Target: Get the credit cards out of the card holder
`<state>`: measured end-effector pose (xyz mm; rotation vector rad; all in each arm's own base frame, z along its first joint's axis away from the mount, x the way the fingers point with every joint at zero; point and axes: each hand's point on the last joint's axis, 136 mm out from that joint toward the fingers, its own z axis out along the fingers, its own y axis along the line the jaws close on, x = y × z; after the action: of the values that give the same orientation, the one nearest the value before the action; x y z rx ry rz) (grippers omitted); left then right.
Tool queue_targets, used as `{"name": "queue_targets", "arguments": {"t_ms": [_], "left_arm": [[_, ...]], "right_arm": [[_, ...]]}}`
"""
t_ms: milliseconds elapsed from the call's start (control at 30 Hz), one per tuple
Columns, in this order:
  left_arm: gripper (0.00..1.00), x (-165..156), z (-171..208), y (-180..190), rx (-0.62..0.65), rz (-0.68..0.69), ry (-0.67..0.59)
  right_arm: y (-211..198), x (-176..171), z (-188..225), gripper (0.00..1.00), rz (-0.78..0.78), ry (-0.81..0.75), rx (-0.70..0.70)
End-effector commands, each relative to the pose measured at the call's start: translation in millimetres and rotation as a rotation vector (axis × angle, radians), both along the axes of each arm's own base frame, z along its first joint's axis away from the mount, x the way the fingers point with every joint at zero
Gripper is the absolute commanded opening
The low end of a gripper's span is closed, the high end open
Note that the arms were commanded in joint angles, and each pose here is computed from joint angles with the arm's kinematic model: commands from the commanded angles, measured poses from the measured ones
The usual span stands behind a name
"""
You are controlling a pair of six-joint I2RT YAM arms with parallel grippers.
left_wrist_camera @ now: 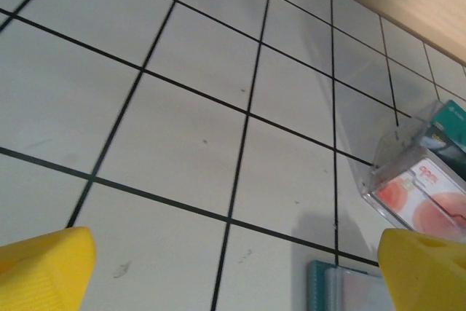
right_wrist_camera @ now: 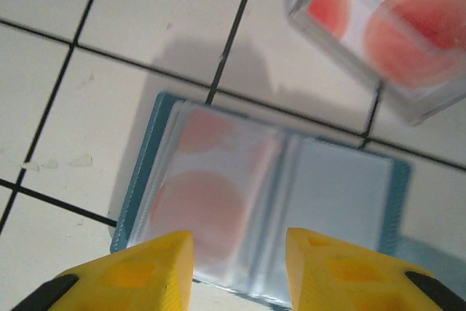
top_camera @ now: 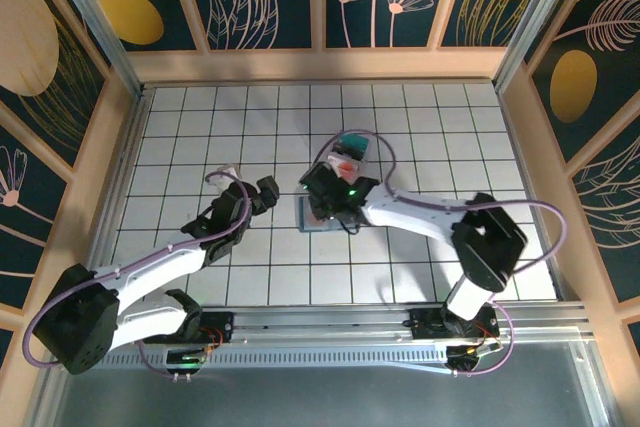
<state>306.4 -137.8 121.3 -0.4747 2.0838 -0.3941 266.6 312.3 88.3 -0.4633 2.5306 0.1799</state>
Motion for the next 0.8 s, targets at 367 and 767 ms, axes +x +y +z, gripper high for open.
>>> {"name": "queue_targets", "arguments": {"t_ms": [367,767], "left_arm": [[0.99,-1.0,-4.3,24.1,-0.019,0.102,-0.018],[0.99,2.2,-6.6,19.0,-0.017,0.085,-0.003]], "right_arm": [[25.5,-2.0,-42.8,0.42,-0.125,0.035,-0.100],[11.0,-18.5,-72.5,0.45,-0.144,0.148,-0.075]]}}
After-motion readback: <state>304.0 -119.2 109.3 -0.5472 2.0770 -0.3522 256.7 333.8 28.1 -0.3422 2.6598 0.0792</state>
